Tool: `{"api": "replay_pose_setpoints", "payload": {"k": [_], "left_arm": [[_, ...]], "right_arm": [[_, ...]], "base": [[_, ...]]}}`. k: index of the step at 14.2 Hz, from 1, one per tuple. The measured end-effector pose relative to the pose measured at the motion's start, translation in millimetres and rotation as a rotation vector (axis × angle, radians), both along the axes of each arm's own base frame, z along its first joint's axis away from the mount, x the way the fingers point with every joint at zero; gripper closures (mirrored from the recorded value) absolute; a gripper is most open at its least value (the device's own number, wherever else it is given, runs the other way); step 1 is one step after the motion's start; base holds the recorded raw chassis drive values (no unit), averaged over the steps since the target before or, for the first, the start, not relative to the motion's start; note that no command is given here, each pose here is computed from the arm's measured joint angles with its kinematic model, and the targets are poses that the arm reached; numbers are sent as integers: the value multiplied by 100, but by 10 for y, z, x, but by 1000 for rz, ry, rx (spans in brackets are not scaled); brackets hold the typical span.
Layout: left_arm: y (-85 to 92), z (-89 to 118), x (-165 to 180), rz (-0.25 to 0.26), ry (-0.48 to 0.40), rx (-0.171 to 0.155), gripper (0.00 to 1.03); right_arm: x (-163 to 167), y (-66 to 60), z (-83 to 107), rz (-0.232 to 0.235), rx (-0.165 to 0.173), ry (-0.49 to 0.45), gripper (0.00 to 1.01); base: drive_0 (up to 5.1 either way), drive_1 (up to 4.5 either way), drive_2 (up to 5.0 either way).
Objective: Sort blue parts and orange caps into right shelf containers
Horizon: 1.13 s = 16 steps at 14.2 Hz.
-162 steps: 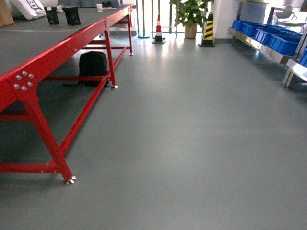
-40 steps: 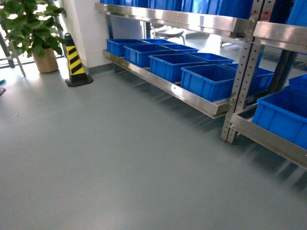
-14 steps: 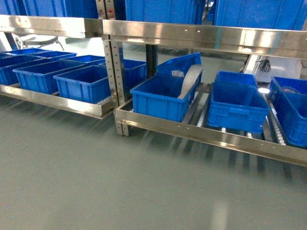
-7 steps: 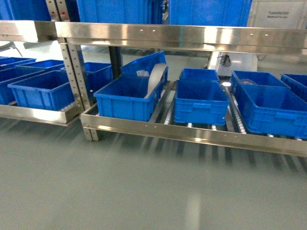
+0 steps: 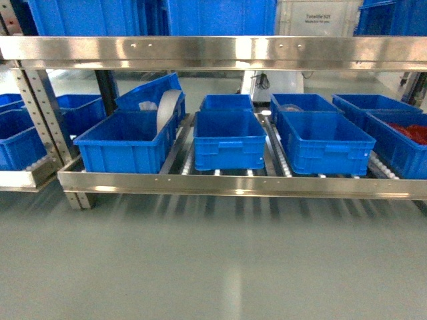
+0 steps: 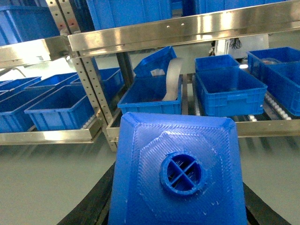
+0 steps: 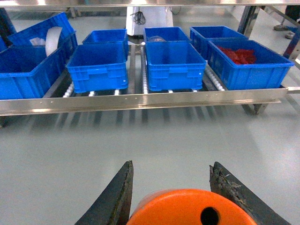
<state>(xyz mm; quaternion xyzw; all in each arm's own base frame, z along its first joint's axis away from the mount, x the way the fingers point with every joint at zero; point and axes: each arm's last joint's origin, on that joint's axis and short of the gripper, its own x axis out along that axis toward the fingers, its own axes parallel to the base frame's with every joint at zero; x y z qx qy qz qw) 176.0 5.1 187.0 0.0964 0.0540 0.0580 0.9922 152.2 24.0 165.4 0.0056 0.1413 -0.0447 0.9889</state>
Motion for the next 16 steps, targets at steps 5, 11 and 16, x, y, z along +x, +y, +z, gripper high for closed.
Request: {"api": "replay_pose_setpoints", "payload": {"k": [5,11,16], "left_arm": [[0,0,0,0,0,0,58],[0,0,0,0,0,0,58],[0,0,0,0,0,0,58]], "right_arm": [[0,0,0,0,0,0,59],[0,-1,0,-3,-1,-1,59],[0,-1,0,-3,-1,0,59]], "base": [[-127,-127,-127],[-5,-5,-5],[0,0,0]]}}
